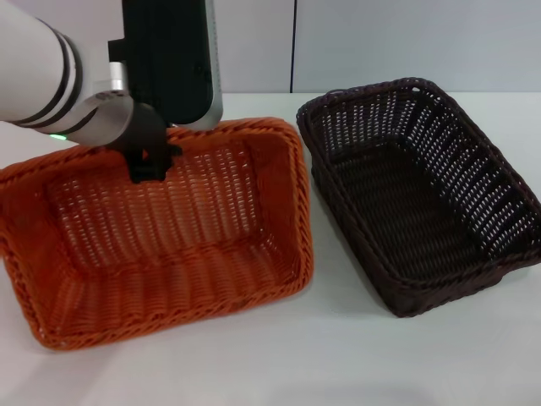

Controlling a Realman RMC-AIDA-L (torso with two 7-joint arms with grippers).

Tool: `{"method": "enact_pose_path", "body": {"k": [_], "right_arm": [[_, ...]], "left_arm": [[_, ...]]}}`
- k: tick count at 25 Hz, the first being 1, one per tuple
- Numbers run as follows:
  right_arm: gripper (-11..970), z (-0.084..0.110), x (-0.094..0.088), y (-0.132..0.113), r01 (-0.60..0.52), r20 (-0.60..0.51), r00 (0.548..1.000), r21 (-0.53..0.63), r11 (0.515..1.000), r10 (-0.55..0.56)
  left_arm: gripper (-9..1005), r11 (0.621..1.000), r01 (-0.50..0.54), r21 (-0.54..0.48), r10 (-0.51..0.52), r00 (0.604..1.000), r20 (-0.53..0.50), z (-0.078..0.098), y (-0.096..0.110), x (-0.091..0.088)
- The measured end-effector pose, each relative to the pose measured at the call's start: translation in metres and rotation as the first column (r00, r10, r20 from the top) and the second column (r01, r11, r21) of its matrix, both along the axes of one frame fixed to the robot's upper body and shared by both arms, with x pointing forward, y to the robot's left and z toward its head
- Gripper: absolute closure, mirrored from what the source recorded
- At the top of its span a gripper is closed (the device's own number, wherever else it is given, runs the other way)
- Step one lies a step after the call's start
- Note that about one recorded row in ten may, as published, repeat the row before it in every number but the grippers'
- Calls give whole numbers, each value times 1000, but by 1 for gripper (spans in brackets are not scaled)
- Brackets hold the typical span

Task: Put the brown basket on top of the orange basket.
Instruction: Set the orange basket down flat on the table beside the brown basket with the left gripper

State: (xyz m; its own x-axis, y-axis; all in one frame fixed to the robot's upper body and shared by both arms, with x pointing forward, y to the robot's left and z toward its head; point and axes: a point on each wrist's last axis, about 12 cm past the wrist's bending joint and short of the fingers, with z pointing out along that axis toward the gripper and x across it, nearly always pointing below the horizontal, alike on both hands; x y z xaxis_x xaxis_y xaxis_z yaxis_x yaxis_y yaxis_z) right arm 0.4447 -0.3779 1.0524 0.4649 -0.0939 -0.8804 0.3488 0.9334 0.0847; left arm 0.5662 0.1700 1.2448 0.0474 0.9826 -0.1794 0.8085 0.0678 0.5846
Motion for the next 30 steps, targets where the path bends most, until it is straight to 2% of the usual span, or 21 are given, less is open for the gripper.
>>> {"method": "enact_pose_path", "body": {"k": [9, 22, 30], "right_arm": [[197, 0, 0, 1, -6, 0, 1000, -2, 1000, 6], [197, 0, 0, 0, -5, -1, 1000, -2, 1000, 5], [197, 0, 0, 1, -7, -2, 1000, -2, 1000, 7]], "left_arm": [[857, 998, 49, -31, -48, 999, 17, 3, -14, 4], [859, 998, 46, -44, -46, 999, 3, -10, -21, 17], [819, 998, 34, -53, -33, 999, 32, -23, -26, 35]]}}
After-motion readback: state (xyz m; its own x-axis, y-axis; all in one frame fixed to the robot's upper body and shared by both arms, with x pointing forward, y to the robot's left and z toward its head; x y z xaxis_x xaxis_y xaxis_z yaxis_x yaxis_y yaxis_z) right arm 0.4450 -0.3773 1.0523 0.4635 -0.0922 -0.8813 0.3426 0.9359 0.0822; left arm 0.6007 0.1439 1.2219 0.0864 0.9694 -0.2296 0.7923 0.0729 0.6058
